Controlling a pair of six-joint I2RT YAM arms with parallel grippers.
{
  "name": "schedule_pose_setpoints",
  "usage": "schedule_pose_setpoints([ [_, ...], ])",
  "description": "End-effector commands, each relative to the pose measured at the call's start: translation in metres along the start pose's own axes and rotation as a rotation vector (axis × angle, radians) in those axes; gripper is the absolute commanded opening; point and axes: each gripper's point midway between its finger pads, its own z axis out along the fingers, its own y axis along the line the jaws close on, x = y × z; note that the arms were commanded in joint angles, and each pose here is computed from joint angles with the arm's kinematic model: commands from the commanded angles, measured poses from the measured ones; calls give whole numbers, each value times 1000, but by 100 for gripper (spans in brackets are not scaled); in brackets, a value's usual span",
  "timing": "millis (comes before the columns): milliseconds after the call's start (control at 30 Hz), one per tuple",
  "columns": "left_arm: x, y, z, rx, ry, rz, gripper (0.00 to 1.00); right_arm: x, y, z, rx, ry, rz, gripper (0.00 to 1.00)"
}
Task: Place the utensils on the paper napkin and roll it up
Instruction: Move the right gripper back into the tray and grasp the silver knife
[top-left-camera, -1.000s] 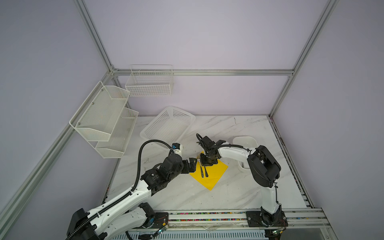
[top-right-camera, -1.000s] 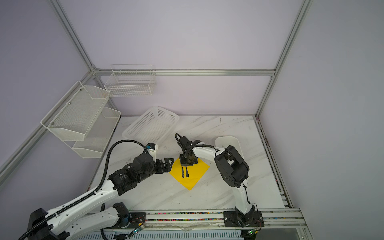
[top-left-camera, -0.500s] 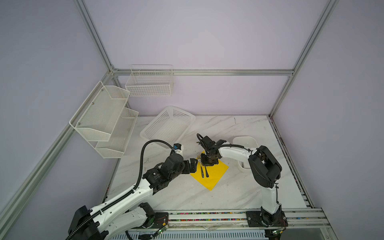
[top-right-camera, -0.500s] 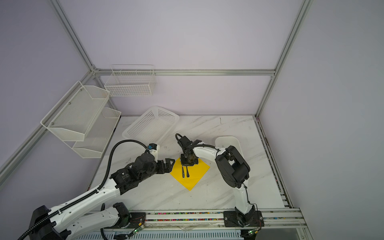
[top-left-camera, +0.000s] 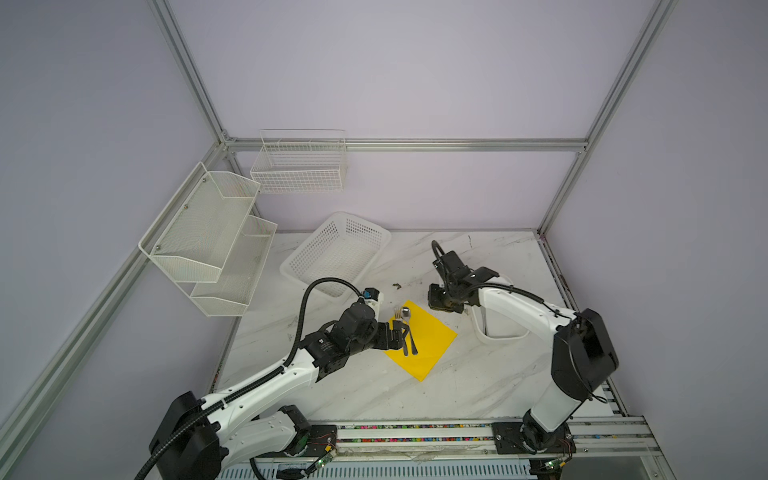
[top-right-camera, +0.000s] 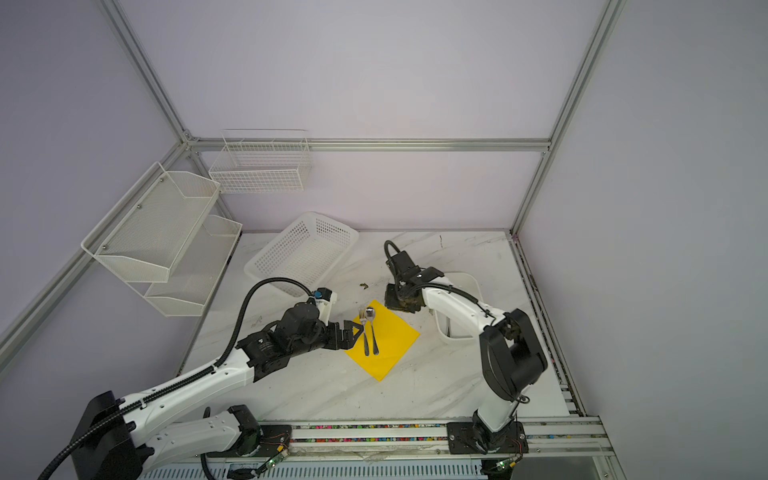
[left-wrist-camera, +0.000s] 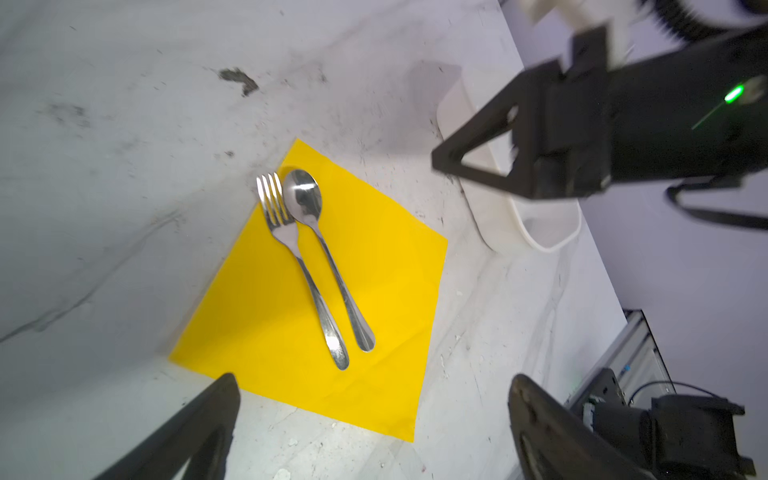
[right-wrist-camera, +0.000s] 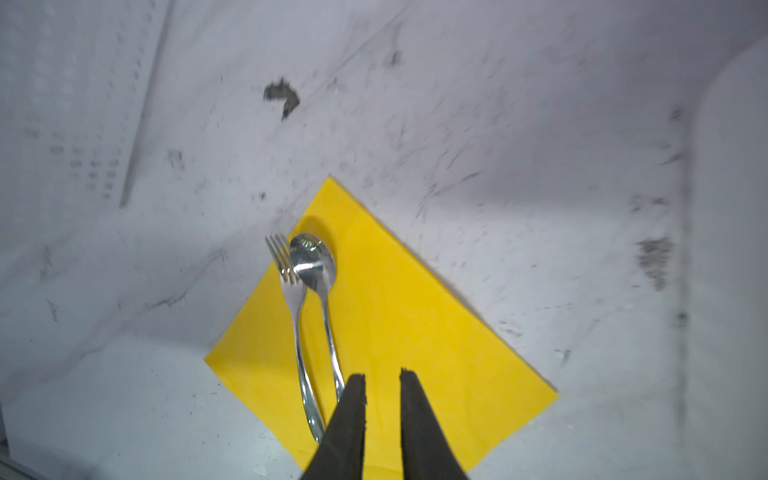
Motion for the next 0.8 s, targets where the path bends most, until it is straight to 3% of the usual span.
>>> schedule_pose_setpoints([
  [0,-22,-59,6,210,42,82,100,-13,-59,-16,111,-45,62,21],
  [233,-25,-88,40,240,109,124,100,-14,-143,-14,138,7,162,21],
  [767,-25,-97,62,243,156,138,100,-10,-176,32,95,86,211,26],
])
